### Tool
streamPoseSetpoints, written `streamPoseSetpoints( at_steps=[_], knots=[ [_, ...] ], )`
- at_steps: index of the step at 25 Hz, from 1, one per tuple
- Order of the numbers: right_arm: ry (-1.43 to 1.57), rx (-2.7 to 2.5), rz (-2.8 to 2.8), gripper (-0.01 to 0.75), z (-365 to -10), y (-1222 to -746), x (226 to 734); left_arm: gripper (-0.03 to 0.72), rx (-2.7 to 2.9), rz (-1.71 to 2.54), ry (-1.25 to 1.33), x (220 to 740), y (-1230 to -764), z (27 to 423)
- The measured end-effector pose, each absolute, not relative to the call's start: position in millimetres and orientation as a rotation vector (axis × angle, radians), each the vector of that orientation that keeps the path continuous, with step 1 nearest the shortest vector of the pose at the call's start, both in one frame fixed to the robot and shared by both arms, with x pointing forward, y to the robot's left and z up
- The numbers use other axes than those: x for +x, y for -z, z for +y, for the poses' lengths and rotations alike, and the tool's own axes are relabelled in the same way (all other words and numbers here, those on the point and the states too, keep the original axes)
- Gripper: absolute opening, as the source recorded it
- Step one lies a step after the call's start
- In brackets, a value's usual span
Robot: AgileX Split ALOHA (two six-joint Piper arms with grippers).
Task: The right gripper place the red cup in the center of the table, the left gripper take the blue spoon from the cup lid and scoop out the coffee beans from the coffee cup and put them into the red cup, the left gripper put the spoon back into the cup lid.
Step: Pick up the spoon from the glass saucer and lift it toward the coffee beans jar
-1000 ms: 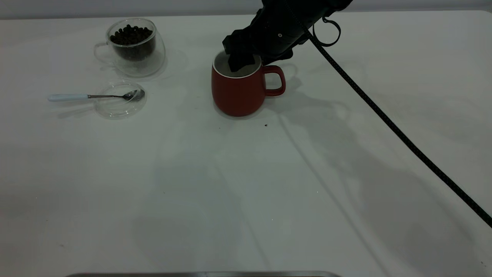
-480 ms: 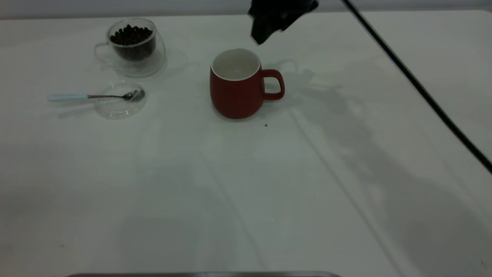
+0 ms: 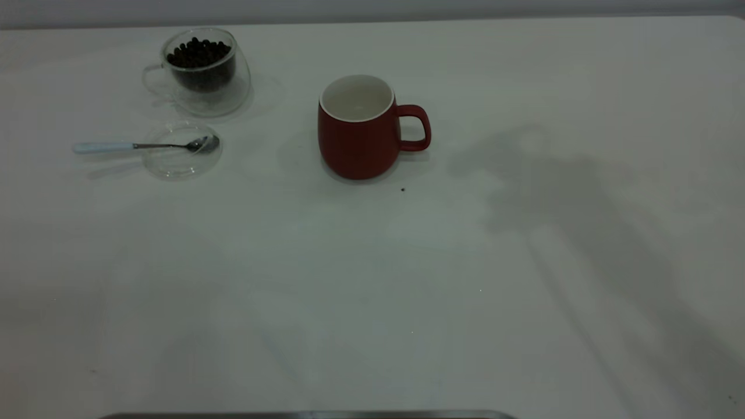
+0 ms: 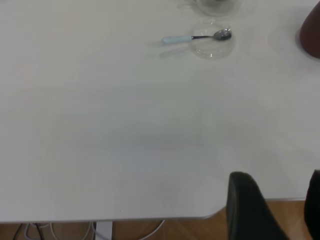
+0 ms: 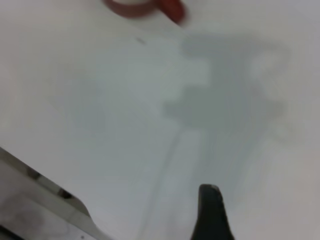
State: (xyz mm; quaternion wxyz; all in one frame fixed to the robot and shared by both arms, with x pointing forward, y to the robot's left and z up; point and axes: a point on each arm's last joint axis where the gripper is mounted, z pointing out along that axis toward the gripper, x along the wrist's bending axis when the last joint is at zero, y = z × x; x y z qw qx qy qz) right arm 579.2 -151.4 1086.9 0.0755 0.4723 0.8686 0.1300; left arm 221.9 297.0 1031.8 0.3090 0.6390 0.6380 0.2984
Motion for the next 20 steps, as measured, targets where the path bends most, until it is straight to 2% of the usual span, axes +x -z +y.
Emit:
streamPoseSetpoints(
  at_steps=[4,7,14,20],
  knots=[
    [-0.384,1.569,2.382,0.582,-195.9,-1124.3,510.6,0.342,1.689,1.686,-0.789,221.9,-1031.8,297.0],
    [-0.387,1.654,2.232,0.582,-228.4,-1131.9,447.9,0.342,1.689,1.686,-0.789,221.9,-1031.8,297.0],
    [-0.436,1.727,1.958,0.582,-293.1,-1106.7,336.3,0.342,1.689,1.686,-0.789,221.9,-1031.8,297.0],
    [-0.709,1.572,1.835,0.582,-304.5,-1069.2,260.1,0.342,1.689,1.686,-0.789,221.9,-1031.8,297.0]
  ],
)
